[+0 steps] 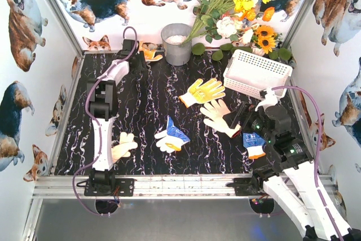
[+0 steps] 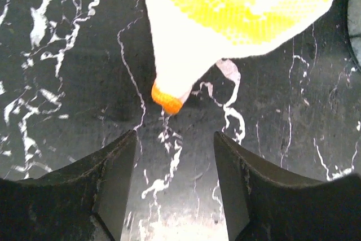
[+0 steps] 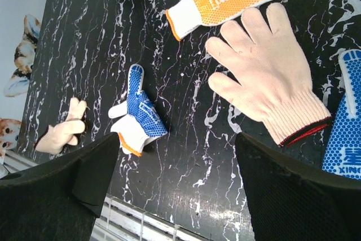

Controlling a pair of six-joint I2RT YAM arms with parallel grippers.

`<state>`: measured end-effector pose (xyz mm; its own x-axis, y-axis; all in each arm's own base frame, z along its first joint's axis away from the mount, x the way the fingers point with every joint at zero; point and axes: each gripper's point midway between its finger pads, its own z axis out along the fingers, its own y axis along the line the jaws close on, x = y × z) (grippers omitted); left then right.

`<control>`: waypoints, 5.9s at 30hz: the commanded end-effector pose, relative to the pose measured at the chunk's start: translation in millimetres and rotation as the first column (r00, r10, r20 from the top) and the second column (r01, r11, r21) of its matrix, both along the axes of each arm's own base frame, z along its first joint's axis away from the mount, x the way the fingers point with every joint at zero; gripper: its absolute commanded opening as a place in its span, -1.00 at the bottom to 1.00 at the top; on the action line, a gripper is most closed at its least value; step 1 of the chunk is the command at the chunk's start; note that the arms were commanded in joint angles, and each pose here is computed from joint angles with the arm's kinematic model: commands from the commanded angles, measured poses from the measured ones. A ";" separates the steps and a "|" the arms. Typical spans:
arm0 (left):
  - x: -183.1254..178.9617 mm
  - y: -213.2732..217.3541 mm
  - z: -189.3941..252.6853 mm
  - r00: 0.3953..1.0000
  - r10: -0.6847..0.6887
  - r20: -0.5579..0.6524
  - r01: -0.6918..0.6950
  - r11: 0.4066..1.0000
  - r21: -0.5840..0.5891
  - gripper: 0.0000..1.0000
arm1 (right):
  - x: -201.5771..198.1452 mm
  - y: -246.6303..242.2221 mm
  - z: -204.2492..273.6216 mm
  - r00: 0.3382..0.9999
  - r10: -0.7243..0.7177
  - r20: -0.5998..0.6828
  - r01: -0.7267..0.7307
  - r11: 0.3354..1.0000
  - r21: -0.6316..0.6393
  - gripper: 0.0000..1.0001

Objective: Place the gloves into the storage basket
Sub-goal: Pick up the glove from the center of the board, then turn over the glove at the center of the board.

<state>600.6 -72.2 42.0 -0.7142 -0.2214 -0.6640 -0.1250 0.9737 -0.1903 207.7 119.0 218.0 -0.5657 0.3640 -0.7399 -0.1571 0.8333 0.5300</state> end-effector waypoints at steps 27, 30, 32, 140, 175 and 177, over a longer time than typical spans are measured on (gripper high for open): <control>-59.3 16.8 139.6 0.983 -0.119 0.137 0.099 0.984 0.149 -1.00 | -6.0 29.2 -28.0 0.977 0.153 -0.148 -0.147 0.988 0.047 0.73; -99.3 1.7 148.3 0.975 -0.202 0.088 0.194 0.976 0.096 -1.00 | -3.7 49.0 -33.6 0.962 0.231 -0.148 -0.212 0.968 0.133 0.72; -129.2 -17.2 150.8 0.956 -0.288 0.065 0.282 0.955 0.088 -1.00 | -2.2 67.1 -19.1 0.948 0.301 -0.102 -0.278 0.942 0.190 0.72; -460.2 -215.2 239.0 0.221 -0.827 0.516 0.971 0.135 -0.199 0.99 | -118.3 175.5 83.2 0.468 0.863 0.189 -0.884 0.456 0.107 -1.00; -340.3 -249.0 214.2 0.548 -0.728 0.411 0.739 0.652 0.168 -1.00 | -8.4 30.0 0.0 0.991 0.035 -0.131 -0.074 0.949 -0.307 0.50; -353.9 -261.3 201.4 0.511 -0.777 0.366 0.770 0.603 0.206 -1.00 | -12.8 23.9 -1.9 0.991 0.010 -0.132 -0.048 0.955 -0.292 0.52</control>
<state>244.3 -326.5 234.4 -0.3885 0.2316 -0.8919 0.7636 0.6227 -0.1709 191.8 164.7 197.6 -0.7238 0.0084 -0.6900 -0.2411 0.9338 0.2643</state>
